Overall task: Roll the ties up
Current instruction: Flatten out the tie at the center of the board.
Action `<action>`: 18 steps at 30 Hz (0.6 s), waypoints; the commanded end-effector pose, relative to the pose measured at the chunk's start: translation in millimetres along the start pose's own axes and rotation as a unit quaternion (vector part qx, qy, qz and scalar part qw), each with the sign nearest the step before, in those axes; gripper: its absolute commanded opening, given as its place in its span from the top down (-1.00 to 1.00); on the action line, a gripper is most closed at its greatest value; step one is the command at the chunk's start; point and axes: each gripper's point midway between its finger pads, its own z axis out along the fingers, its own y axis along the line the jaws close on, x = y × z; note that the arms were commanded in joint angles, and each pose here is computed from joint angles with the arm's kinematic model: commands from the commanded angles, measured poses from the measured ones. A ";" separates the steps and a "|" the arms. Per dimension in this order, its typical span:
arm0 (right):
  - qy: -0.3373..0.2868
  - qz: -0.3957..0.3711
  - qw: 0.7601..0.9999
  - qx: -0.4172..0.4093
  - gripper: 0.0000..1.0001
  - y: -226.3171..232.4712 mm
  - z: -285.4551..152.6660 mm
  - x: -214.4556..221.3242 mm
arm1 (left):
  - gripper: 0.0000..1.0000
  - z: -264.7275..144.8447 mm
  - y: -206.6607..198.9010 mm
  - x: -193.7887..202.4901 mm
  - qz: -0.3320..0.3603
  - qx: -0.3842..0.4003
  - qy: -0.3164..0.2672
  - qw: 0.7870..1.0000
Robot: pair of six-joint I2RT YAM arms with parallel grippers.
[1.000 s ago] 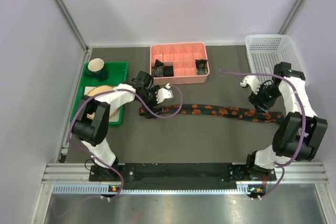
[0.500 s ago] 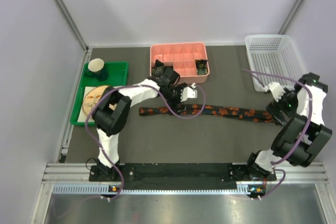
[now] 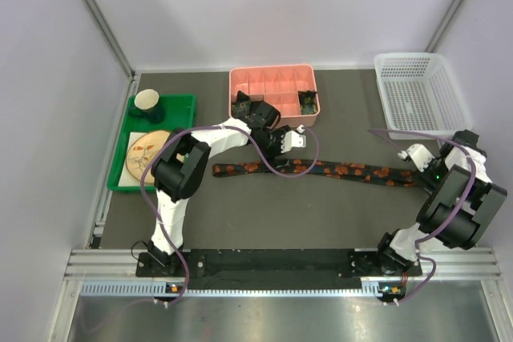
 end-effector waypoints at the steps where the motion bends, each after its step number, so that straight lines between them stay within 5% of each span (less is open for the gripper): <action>1: -0.009 0.015 0.998 0.056 0.11 -34.6 -16.7 -5.3 | -0.90 -0.1 1.7 -2.1 -0.004 -0.001 0.000 1.000; 4: -0.012 0.008 0.997 0.074 0.69 -39.6 -20.3 -6.6 | -0.90 1.2 2.6 -1.5 -0.003 -0.002 -0.001 1.000; 9: -0.035 -0.009 0.996 0.082 0.96 -39.0 -33.1 -14.7 | -0.93 3.3 0.7 -4.2 -0.002 0.004 -0.010 1.000; 11: -0.033 -0.018 0.998 0.053 0.69 -23.8 -35.3 -13.3 | -0.97 3.6 -0.3 -7.7 -0.001 0.009 -0.018 1.000; 12: -0.040 -0.026 0.998 0.038 0.03 -17.3 -36.0 -15.4 | -0.97 5.5 -1.7 -7.6 -0.001 0.012 -0.017 1.000; 14: -0.035 -0.036 0.999 0.016 -0.70 -3.5 -35.0 -12.0 | -0.97 4.6 -0.2 -8.4 0.001 0.012 -0.017 1.000; 18: -0.033 -0.039 0.999 0.021 -0.58 3.2 -18.8 -11.9 | -0.97 4.0 -0.1 -6.3 0.004 0.011 -0.012 1.000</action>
